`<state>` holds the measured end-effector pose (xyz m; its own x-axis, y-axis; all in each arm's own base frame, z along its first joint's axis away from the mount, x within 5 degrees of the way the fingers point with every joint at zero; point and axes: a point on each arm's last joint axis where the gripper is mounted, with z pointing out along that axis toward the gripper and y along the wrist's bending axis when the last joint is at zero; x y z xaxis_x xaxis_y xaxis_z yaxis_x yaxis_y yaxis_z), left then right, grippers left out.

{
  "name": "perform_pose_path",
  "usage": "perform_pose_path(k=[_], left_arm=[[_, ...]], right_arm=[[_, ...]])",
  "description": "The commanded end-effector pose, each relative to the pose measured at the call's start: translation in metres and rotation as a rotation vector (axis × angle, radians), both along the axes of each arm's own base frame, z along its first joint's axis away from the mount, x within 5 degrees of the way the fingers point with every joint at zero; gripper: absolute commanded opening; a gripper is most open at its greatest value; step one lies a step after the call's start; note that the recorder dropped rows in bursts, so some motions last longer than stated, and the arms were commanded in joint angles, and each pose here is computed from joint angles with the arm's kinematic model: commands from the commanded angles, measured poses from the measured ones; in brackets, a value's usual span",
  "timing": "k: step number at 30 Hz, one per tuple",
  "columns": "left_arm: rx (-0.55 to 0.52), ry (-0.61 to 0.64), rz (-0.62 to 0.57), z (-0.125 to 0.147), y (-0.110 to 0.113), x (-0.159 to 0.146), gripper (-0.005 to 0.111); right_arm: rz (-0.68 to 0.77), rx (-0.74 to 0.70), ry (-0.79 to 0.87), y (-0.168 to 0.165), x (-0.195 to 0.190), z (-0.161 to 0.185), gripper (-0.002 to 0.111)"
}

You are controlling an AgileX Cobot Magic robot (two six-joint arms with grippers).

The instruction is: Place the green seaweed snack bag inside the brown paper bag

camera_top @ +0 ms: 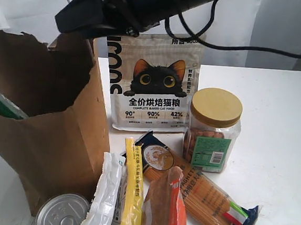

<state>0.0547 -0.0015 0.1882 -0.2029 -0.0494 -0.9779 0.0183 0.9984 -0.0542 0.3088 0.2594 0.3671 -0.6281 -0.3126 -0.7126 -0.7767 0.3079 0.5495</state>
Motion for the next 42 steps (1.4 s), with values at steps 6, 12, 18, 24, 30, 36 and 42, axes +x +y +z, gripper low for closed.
perform_pose_path(k=[6,12,18,24,30,36,42], left_arm=[[-0.002,-0.009,-0.005,-0.001,0.0,0.0,0.001],[-0.002,-0.009,-0.005,-0.001,0.0,0.0,0.001],[-0.002,-0.009,-0.005,-0.001,0.0,0.0,0.001],[-0.002,-0.009,-0.005,-0.001,0.0,0.0,0.001],[-0.002,-0.009,-0.005,-0.001,0.0,0.0,0.001],[-0.002,-0.009,-0.005,-0.001,0.0,0.0,0.001],[-0.002,-0.009,-0.005,-0.001,0.0,0.0,0.001]], right_arm=[[0.035,0.188,0.016,-0.034,-0.021,0.056,0.043],[-0.054,0.172,-0.085,-0.075,-0.024,0.081,0.034],[-0.249,0.03,-0.26,-0.12,-0.027,0.099,0.005],[-0.441,-0.111,-0.375,-0.142,-0.039,0.112,0.0],[-0.608,-0.111,-0.417,-0.156,-0.05,0.09,0.0],[-0.749,-0.12,-0.443,-0.171,-0.063,0.052,0.0],[-0.799,-0.141,-0.464,-0.177,-0.07,0.036,0.0]])
